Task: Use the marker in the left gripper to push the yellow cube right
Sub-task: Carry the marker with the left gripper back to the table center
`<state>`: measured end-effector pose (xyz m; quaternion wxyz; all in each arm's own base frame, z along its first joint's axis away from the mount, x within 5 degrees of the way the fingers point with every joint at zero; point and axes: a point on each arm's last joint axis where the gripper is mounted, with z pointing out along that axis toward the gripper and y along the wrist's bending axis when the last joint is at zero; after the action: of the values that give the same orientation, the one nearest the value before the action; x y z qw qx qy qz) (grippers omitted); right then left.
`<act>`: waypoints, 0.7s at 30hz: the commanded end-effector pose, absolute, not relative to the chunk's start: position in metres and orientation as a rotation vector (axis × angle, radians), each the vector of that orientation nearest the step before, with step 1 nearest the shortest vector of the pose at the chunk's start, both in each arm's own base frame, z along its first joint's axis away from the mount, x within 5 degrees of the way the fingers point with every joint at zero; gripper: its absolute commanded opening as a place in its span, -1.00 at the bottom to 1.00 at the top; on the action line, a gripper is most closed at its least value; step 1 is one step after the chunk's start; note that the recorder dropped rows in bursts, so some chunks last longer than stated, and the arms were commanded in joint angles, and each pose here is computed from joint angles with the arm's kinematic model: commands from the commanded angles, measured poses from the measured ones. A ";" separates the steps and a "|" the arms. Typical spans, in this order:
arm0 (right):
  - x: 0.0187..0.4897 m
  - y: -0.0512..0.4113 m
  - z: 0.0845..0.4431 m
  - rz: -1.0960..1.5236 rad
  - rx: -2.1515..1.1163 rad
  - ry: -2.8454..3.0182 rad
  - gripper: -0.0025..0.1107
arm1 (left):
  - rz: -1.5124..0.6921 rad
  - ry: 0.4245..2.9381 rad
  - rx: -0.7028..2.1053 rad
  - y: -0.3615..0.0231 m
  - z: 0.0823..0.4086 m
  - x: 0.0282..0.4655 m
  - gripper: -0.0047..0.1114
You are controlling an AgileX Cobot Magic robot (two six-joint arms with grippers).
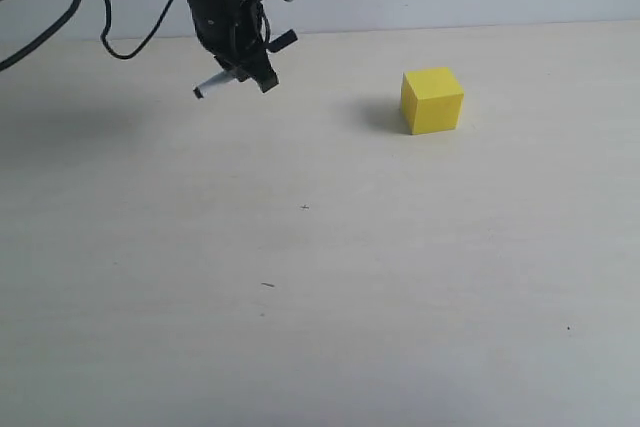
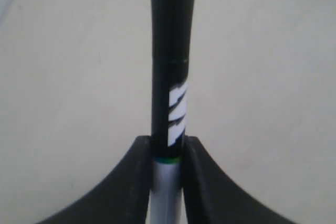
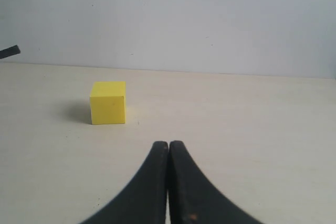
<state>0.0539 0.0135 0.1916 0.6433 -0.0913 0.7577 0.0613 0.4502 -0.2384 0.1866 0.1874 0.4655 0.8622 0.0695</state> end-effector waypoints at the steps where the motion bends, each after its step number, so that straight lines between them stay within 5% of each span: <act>1: 0.054 0.013 0.191 0.134 -0.203 1.713 -0.96 | 0.159 2.706 1.104 -0.230 0.201 0.430 -0.92; 7: 0.054 0.013 0.191 0.134 -0.203 1.713 -0.96 | 0.006 2.894 0.601 -0.234 0.202 0.418 -0.92; 14: 0.054 0.013 0.191 0.134 -0.203 1.713 -0.96 | 0.035 2.974 0.529 -0.251 0.199 0.378 -0.92; 21: 0.054 0.013 0.191 0.134 -0.203 1.713 -0.96 | -0.014 2.941 0.516 -0.274 0.233 0.331 -0.92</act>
<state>0.0539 0.0135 0.1916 0.6433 -0.0913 0.7577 0.0613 0.3496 -0.2656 0.2118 0.0617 0.1792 0.9818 0.0081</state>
